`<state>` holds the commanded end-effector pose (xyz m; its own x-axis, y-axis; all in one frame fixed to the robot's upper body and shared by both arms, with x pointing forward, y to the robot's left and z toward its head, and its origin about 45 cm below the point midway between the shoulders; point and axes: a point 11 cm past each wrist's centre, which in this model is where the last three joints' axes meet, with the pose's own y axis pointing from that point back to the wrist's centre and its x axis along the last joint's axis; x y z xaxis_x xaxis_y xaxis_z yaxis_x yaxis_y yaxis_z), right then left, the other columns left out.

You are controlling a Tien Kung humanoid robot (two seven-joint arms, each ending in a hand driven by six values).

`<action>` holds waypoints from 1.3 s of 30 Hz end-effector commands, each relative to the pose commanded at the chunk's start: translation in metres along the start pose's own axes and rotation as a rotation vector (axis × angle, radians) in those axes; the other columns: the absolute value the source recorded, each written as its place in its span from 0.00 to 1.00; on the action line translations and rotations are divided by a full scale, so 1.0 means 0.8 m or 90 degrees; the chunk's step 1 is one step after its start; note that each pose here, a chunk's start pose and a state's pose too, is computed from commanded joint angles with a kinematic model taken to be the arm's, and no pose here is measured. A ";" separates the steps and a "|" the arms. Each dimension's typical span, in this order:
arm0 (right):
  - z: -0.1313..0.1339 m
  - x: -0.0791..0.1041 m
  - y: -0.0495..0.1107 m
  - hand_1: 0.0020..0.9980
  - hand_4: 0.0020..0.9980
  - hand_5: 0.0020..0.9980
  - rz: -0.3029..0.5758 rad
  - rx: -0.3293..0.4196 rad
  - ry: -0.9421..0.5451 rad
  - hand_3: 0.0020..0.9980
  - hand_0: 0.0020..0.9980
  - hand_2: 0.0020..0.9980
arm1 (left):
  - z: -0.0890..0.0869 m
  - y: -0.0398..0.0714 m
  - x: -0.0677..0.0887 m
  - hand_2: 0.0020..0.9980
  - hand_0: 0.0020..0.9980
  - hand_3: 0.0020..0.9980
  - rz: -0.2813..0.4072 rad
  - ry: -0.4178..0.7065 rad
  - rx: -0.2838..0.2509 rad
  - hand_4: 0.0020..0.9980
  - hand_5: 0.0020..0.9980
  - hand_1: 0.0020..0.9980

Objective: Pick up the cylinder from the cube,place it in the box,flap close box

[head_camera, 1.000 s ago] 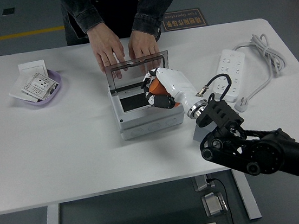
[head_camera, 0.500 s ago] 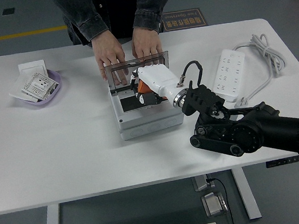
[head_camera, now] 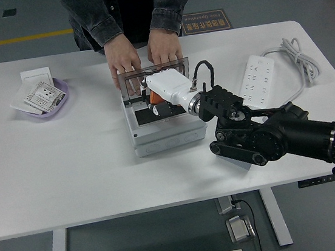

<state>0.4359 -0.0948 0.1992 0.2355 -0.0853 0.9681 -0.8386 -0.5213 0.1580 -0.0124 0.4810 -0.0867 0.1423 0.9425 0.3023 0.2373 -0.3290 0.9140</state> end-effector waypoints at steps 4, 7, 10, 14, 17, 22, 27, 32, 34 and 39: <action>-0.002 -0.002 0.000 0.15 0.05 0.00 -0.006 0.006 0.002 0.34 0.08 0.36 | 0.002 0.001 0.000 0.58 0.65 0.57 0.001 -0.002 -0.002 0.54 0.10 0.70; -0.003 -0.003 -0.001 0.24 0.45 0.01 -0.007 0.011 0.006 0.56 0.17 0.48 | 0.004 0.001 0.000 0.58 0.65 0.57 0.000 -0.005 -0.003 0.53 0.10 0.70; -0.005 -0.004 -0.002 0.24 0.45 0.01 -0.009 0.017 0.016 0.56 0.17 0.48 | 0.007 0.002 -0.001 0.58 0.65 0.57 0.000 -0.009 -0.005 0.53 0.10 0.70; -0.005 -0.003 -0.004 0.40 0.65 0.41 -0.013 0.021 0.033 0.66 0.35 0.57 | 0.009 0.002 -0.001 0.58 0.65 0.57 0.000 -0.012 -0.008 0.53 0.10 0.70; -0.004 -0.001 -0.005 0.40 0.65 0.41 -0.018 0.024 0.043 0.66 0.35 0.57 | 0.010 0.002 -0.001 0.58 0.65 0.57 -0.001 -0.013 -0.009 0.53 0.10 0.70; -0.003 -0.001 -0.005 0.48 0.91 0.60 -0.021 0.026 0.050 0.68 0.53 0.58 | 0.010 0.002 -0.002 0.58 0.66 0.57 -0.002 -0.015 -0.009 0.53 0.10 0.70; -0.006 -0.003 -0.004 0.48 0.96 0.64 -0.026 0.033 0.052 0.70 0.54 0.57 | 0.011 0.003 -0.002 0.58 0.65 0.56 -0.002 -0.016 -0.009 0.52 0.10 0.70; -0.009 -0.005 0.000 0.47 0.99 0.68 -0.026 0.040 0.050 0.70 0.55 0.55 | 0.008 0.002 -0.003 0.58 0.65 0.56 -0.002 -0.018 -0.005 0.50 0.08 0.70; -0.010 -0.008 0.004 0.47 0.99 0.68 -0.021 0.043 0.046 0.70 0.55 0.55 | 0.007 0.002 -0.004 0.58 0.65 0.56 -0.003 -0.018 -0.004 0.50 0.08 0.70; -0.008 -0.007 0.022 0.47 1.00 0.69 0.005 0.036 0.012 0.70 0.56 0.56 | 0.005 0.000 -0.008 0.57 0.65 0.56 -0.006 -0.017 -0.002 0.49 0.07 0.70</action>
<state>0.4166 -0.0984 0.1974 0.2195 -0.0730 0.9729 -0.8109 -0.5681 0.1403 -0.0094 0.4748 -0.0892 0.1657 0.9438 0.2860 0.2365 -0.3196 0.9176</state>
